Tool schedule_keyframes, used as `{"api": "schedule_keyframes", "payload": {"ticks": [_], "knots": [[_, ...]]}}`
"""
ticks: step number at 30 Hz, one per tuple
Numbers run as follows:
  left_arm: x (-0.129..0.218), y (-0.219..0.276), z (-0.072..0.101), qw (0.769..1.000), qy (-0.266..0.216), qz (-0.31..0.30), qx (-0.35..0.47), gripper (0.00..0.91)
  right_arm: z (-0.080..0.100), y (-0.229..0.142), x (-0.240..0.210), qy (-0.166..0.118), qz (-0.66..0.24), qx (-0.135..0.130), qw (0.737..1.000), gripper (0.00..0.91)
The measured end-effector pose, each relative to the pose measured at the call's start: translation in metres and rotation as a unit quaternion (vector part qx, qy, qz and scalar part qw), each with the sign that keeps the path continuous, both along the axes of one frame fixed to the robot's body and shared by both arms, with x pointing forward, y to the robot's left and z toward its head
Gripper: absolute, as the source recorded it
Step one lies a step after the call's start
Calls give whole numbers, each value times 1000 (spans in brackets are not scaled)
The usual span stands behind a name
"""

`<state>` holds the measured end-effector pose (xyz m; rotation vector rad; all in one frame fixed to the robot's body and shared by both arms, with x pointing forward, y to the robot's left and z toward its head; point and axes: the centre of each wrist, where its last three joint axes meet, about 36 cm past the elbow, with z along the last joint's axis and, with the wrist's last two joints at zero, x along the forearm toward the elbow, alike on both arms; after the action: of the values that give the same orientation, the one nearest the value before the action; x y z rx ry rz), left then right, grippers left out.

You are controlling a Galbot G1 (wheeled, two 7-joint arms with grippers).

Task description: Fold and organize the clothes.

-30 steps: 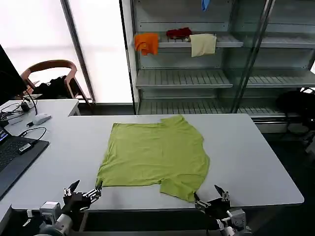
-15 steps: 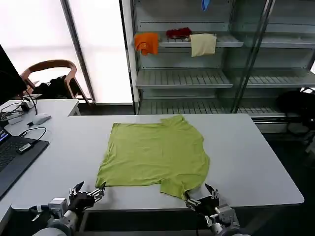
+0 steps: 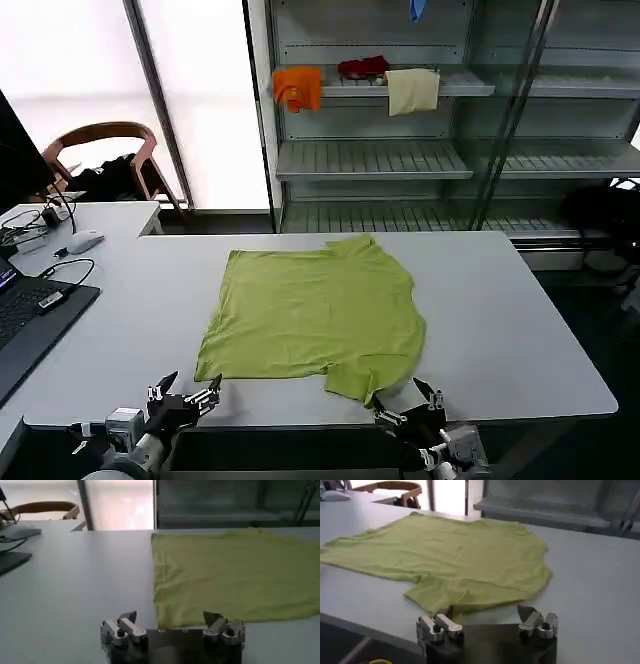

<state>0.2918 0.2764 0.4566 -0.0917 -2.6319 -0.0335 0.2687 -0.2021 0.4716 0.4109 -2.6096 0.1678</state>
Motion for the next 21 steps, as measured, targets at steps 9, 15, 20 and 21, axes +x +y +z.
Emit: {"api": "schedule_keyframes", "payload": {"ticks": [9, 15, 20, 21], "knots": [[2, -2, 6, 1000, -12, -4, 1, 907, -5, 5, 5, 2, -12, 5, 1000, 877], [11, 4, -5, 1000, -10, 4, 1, 907, -15, 13, 13, 5, -20, 8, 1000, 705], [15, 10, -14, 1000, -4, 8, 2, 897, -21, 18, 18, 7, -25, 7, 1000, 373], [16, 11, -16, 1000, -3, 9, 3, 877, -22, 19, 19, 7, -26, 7, 1000, 282]]}}
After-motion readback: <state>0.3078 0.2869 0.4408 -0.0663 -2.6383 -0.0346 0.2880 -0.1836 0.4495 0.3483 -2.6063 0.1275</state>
